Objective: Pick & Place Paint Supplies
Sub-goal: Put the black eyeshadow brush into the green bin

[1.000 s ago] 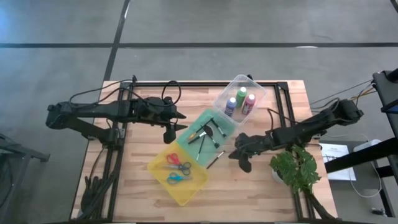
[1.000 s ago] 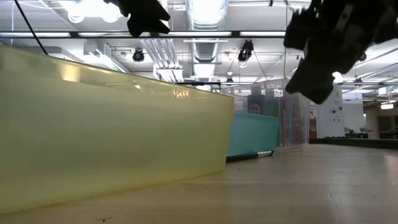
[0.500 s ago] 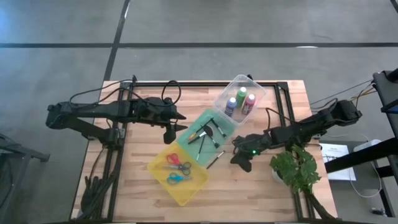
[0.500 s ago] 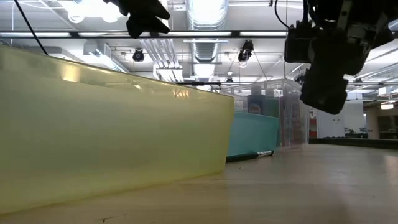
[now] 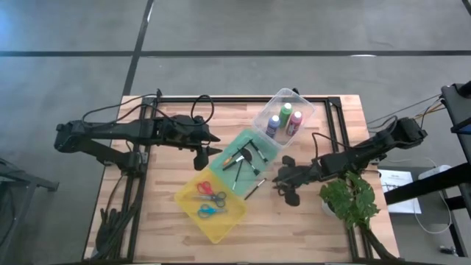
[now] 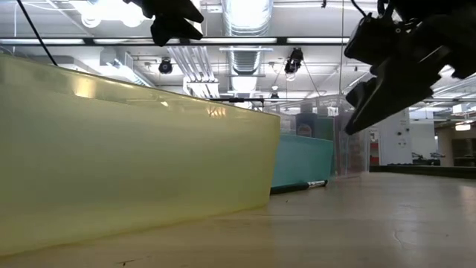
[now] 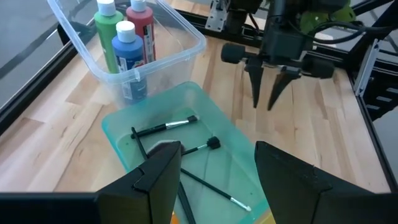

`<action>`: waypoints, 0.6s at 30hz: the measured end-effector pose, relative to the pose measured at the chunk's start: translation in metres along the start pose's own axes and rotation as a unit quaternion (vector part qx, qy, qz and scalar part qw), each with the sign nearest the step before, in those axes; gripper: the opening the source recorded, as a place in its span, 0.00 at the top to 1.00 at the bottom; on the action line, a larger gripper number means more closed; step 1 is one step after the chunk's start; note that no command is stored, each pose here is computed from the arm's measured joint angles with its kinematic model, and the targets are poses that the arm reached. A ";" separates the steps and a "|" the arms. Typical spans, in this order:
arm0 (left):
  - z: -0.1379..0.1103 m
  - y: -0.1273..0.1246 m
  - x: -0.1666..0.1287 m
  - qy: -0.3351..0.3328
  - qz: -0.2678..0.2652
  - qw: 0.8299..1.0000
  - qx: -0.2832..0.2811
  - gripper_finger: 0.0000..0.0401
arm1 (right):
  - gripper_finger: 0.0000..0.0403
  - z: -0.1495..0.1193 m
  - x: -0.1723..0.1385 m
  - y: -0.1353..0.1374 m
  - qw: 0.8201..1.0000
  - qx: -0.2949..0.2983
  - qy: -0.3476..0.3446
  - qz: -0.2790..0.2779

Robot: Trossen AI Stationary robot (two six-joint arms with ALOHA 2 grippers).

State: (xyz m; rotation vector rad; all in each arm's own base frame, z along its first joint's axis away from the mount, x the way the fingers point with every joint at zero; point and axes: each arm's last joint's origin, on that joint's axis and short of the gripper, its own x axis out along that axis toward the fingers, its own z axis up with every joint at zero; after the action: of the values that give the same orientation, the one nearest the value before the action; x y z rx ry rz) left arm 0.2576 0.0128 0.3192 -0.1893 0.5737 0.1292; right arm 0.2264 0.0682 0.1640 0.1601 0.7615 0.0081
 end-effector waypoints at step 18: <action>0.000 0.000 0.000 -0.001 0.002 1.000 -0.012 0.47 | 0.63 -0.013 0.023 0.000 0.999 0.046 0.025 -0.008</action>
State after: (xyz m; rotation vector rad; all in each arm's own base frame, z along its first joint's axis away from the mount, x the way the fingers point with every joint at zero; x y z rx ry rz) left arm 0.2575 0.0130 0.3192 -0.2114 0.5715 0.1401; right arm 0.2339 0.0715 0.1390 0.2417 0.8143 -0.0370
